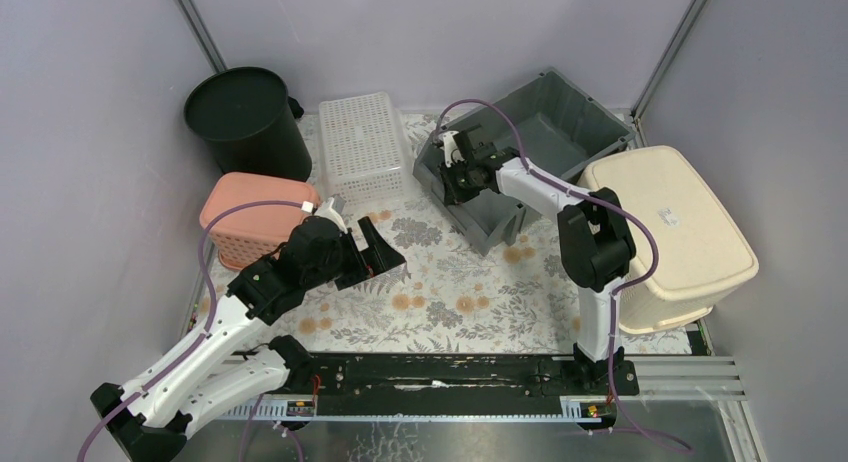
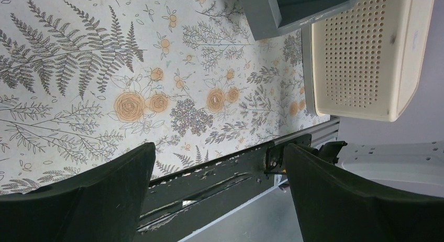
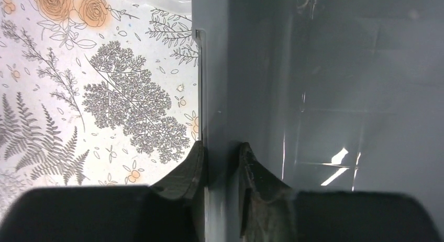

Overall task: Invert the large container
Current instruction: Turn the container upside down at the center of the board.

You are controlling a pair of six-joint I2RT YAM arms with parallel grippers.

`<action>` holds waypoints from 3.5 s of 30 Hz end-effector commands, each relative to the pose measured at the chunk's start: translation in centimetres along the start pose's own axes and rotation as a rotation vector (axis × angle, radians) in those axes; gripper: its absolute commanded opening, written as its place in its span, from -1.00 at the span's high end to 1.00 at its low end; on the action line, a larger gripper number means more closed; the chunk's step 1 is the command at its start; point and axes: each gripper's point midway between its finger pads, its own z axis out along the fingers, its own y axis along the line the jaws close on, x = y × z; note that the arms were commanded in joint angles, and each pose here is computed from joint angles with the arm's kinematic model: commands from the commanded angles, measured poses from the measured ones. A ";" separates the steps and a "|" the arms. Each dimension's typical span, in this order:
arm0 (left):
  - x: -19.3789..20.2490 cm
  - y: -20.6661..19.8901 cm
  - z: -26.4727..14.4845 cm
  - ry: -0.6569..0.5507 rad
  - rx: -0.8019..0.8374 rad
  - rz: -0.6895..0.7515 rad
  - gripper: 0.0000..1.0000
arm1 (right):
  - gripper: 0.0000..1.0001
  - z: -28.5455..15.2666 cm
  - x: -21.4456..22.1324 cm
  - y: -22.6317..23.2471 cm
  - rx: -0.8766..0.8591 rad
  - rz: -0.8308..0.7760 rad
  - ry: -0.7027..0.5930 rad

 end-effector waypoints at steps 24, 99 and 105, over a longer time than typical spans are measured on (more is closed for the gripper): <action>-0.3 -0.3 0.4 -0.016 0.015 -0.001 -1.00 | 0.12 1.8 3.1 -2.2 0.117 0.007 0.101; -0.4 -0.3 -2.6 -0.070 0.071 -0.016 -1.00 | 1.00 -30.8 -22.3 10.0 -0.589 0.259 -0.615; -0.4 -0.3 -2.7 -0.071 0.073 -0.020 -1.00 | 1.00 -34.3 -23.3 9.5 -0.669 0.303 -0.682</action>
